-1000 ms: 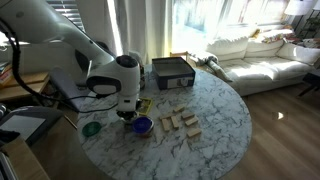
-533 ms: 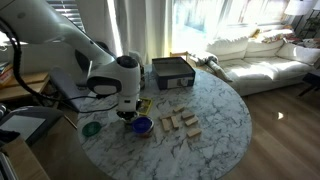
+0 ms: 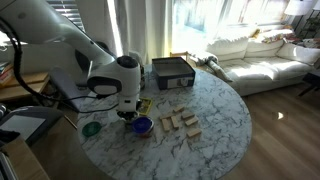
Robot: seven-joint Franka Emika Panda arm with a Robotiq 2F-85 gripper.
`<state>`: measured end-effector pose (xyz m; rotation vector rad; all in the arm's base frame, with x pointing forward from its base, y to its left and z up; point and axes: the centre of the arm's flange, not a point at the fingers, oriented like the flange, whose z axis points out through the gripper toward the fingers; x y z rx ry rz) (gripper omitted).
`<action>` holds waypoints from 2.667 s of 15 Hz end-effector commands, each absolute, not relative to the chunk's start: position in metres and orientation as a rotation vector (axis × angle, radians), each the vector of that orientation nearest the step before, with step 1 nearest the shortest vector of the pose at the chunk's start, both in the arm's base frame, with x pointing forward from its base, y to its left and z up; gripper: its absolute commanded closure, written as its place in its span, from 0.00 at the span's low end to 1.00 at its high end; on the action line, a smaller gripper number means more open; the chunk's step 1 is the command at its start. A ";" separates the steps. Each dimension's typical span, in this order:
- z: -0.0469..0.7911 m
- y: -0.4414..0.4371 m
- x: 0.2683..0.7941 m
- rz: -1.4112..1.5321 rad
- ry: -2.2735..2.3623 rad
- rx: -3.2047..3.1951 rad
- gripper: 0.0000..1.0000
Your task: Pick up the small black object from the can and put it in the clear measuring spoon
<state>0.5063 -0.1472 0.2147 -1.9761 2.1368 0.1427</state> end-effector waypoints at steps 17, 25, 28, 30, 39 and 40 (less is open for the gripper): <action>0.212 -0.153 0.512 0.110 2.128 -1.955 0.71; 0.207 -0.149 0.513 0.122 2.122 -1.961 0.74; 0.206 -0.148 0.514 0.124 2.118 -1.964 0.74; 0.206 -0.147 0.515 0.126 2.116 -1.967 0.74; 0.202 -0.143 0.516 0.134 2.106 -1.981 0.74; 0.202 -0.142 0.517 0.136 2.105 -1.983 0.74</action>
